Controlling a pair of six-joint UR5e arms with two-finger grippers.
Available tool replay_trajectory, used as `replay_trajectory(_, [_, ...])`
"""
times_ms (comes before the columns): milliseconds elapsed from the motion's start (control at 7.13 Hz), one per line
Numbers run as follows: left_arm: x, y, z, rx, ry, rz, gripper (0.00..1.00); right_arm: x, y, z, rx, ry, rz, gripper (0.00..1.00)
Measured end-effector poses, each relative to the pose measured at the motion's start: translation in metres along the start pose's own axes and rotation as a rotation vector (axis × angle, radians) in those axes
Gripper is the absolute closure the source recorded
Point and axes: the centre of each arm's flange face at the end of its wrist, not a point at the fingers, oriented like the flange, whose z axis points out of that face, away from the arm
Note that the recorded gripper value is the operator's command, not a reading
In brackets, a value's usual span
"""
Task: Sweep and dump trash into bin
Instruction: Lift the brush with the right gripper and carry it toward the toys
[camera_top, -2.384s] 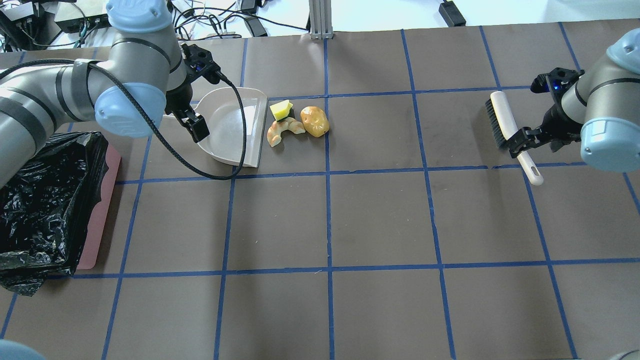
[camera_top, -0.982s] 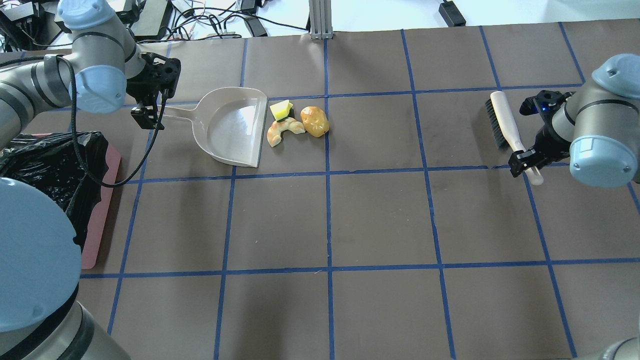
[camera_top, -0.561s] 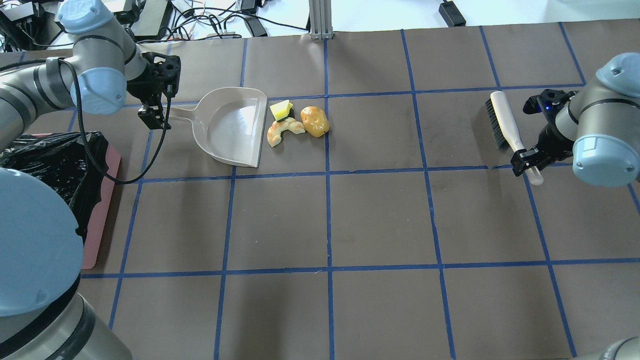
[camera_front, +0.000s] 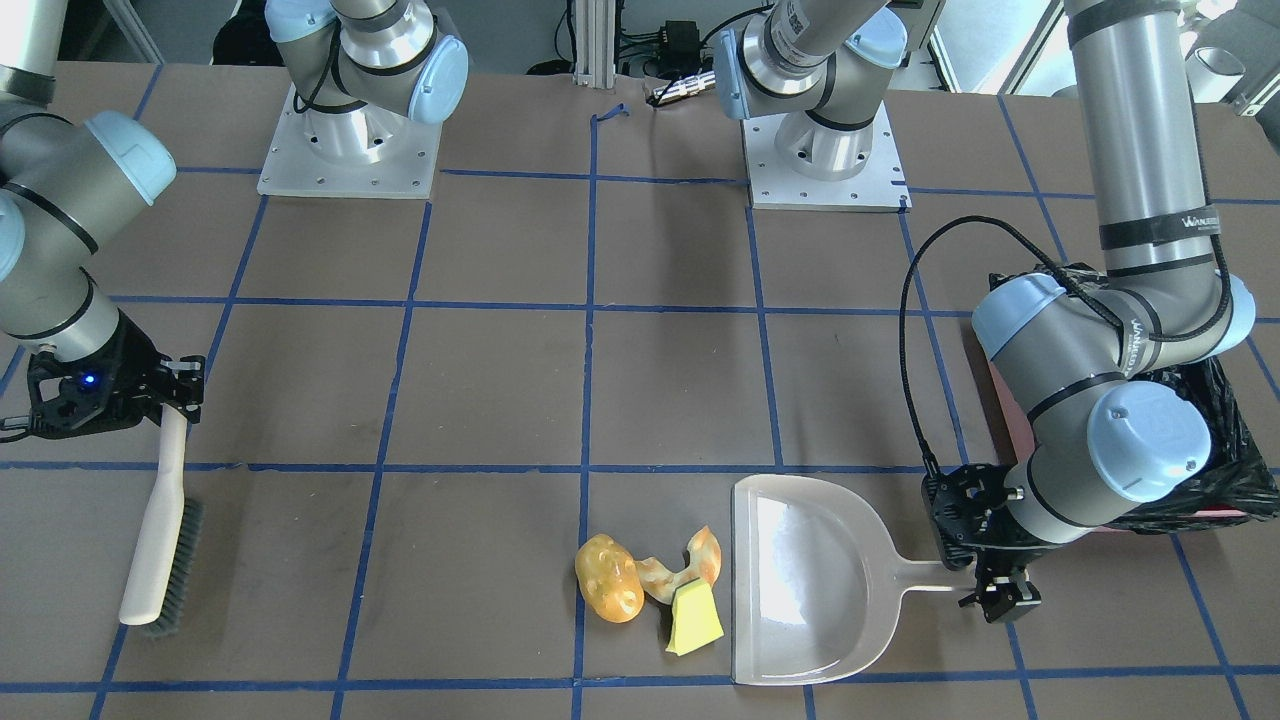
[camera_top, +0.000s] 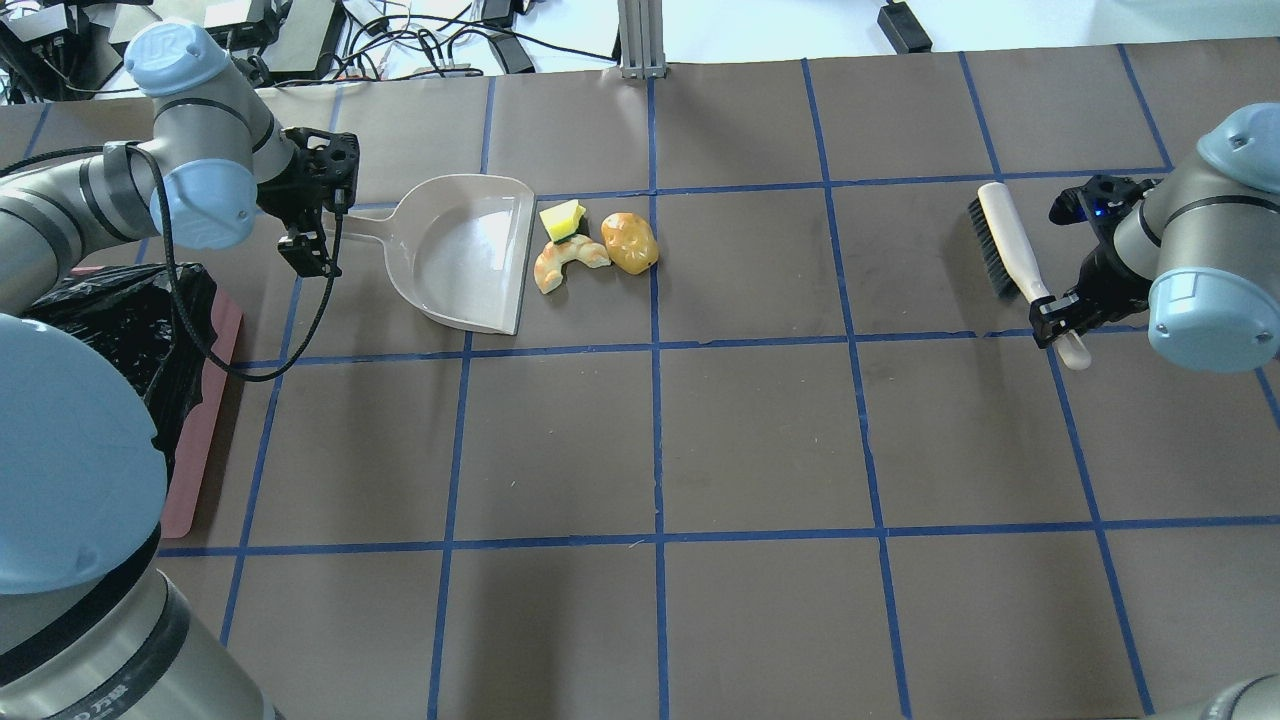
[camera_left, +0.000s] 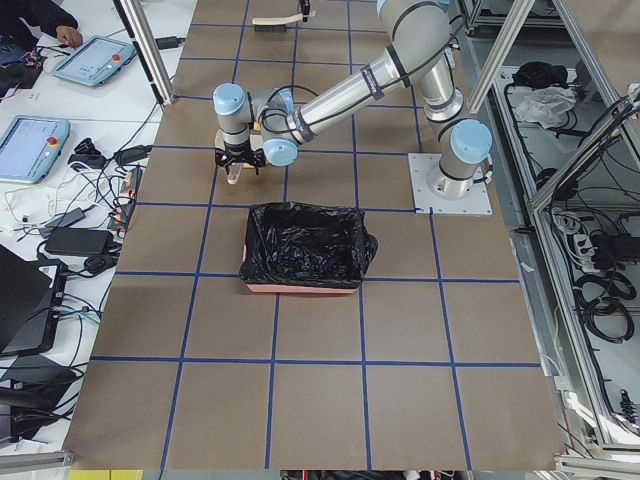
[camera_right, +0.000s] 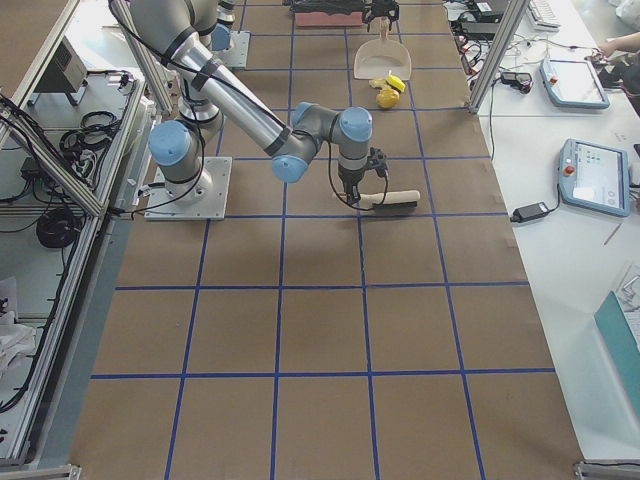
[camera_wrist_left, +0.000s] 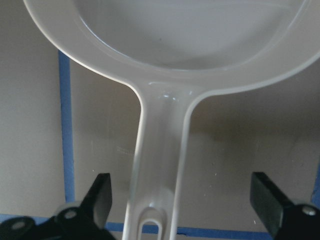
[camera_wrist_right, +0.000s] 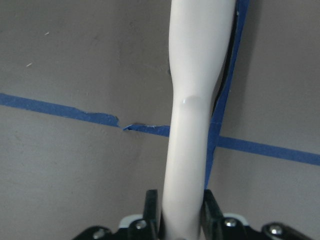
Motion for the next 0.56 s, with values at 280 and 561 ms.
replay_trajectory(280, [-0.001, 0.000, -0.003, -0.003, -0.008, 0.003, 0.16, 0.001, -0.001, -0.003, 0.005, 0.003, 0.000, 0.93])
replay_trajectory(561, [-0.002, -0.001, -0.004, -0.003, -0.009, 0.007, 0.22, 0.003, -0.008, -0.020, 0.004, 0.000, 0.018, 0.93])
